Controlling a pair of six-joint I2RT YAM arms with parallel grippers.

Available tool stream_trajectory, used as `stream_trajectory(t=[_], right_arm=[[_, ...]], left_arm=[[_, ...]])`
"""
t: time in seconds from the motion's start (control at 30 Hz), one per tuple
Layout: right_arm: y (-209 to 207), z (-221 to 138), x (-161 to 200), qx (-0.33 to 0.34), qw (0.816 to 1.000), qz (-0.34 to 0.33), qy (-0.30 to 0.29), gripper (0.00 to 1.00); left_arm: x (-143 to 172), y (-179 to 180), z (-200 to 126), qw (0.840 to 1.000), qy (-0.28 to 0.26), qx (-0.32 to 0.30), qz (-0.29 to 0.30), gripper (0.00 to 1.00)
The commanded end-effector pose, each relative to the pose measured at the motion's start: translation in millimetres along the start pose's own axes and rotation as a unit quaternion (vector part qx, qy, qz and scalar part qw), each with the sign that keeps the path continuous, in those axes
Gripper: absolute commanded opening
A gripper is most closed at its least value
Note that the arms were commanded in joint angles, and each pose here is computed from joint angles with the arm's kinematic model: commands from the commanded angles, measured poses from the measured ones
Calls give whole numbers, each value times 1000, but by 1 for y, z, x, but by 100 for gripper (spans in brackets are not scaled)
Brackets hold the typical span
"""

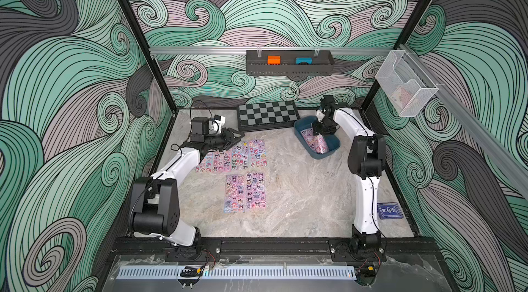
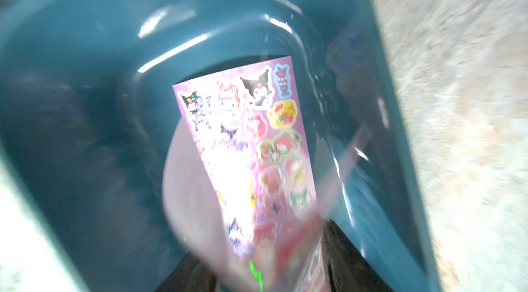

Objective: Take the stickers out of the storage box
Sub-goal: Pick up the sticker from the storage box, then place the sticker at the center of the board.

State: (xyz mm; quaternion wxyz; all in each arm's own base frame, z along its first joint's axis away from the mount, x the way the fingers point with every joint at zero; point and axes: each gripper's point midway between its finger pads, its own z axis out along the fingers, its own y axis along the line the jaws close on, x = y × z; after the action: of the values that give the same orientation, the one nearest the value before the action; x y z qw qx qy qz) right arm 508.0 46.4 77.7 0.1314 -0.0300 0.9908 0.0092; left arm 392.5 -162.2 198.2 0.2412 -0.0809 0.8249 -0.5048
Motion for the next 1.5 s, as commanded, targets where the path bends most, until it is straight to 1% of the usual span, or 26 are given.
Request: stream_trajectory(t=[0.0, 0.17, 0.27, 0.57, 0.67, 0.97, 1.07, 1.17, 1.3, 1.47], right_arm=[[3, -9, 2, -9, 1000, 6, -1, 57], [2, -11, 2, -11, 1000, 7, -4, 44], [2, -18, 0, -10, 1000, 7, -11, 39], [1, -65, 2, -7, 999, 13, -49, 35], [1, -83, 5, -8, 998, 18, -62, 30], [10, -128, 22, -33, 995, 19, -93, 29], [31, -145, 29, -96, 990, 21, -101, 30], [61, -155, 40, -165, 982, 15, -91, 31], [91, -153, 63, -206, 977, -10, -47, 31], [133, -155, 88, -297, 954, -26, -4, 32]], left_arm=[[-4, -12, 2, 1000, 7, 13, 21, 44], [-3, -14, 3, 1000, 8, 13, 23, 44], [-2, -15, 6, 1000, 12, 13, 23, 44], [10, -29, 23, 998, 41, 30, 46, 44], [15, -36, 31, 996, 54, 37, 55, 44], [40, -59, 62, 988, 105, 64, 93, 44], [52, -69, 74, 983, 128, 83, 105, 44], [66, -81, 87, 975, 153, 105, 123, 44], [86, -92, 102, 965, 184, 134, 135, 44], [106, -103, 117, 952, 212, 166, 145, 44]])
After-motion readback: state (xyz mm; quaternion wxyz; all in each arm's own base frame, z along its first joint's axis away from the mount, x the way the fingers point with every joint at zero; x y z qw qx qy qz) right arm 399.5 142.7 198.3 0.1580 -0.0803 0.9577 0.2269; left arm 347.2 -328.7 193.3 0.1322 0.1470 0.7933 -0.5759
